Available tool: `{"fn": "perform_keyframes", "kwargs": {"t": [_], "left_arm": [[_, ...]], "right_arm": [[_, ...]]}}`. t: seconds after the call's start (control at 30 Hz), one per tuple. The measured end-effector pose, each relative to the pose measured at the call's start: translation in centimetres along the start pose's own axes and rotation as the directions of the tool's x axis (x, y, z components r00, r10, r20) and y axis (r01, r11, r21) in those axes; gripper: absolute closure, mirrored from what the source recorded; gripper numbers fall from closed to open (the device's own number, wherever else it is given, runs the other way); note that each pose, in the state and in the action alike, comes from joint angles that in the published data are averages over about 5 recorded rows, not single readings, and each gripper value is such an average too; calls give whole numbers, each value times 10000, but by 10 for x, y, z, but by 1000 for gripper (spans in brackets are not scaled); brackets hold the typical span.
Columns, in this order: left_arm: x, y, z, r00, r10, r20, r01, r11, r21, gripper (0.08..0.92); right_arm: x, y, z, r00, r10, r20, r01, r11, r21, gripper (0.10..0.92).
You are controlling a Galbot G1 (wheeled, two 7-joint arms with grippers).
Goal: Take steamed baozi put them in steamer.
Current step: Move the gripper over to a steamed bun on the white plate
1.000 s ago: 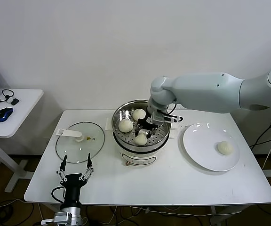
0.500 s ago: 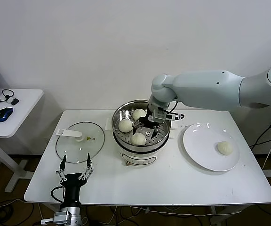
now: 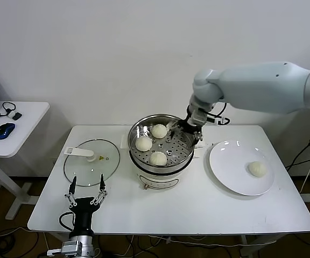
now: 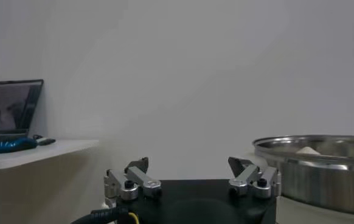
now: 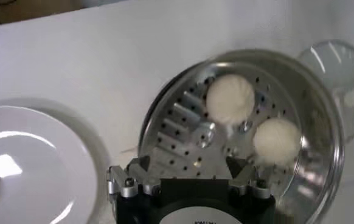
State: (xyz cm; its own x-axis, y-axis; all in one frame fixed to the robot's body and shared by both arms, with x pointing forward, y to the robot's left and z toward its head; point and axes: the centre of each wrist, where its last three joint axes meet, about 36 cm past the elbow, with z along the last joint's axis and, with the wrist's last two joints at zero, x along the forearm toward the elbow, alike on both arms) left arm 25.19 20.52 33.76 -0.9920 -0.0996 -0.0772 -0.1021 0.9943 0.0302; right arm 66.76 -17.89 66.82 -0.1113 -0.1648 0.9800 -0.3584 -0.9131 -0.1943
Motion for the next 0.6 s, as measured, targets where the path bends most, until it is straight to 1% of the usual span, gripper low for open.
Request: {"fn": "perform_keyframes", "kwargs": {"t": [0.13,0.23,0.43,0.6], "left_arm": [[1,0,0,10000,1,9,-1,10000,54,177],[1,0,0,10000,-16,17,16,9999,104,177],[0,0,0,10000,-48,41,47,9999,150,177],[0,0,2,10000,-44,23,44,9999,148,177]], "right_arm": [[15,25,11,9990,-158,-428,79,9839,-1787,200],[21,48,18,9972,-408,-634,186,9480,-3178,200],[29,92,31,9914,-1042,-794,434,8335,-5508,200],[28,126,42,9869,-1460,-688,618,7357,-6744,200]]}}
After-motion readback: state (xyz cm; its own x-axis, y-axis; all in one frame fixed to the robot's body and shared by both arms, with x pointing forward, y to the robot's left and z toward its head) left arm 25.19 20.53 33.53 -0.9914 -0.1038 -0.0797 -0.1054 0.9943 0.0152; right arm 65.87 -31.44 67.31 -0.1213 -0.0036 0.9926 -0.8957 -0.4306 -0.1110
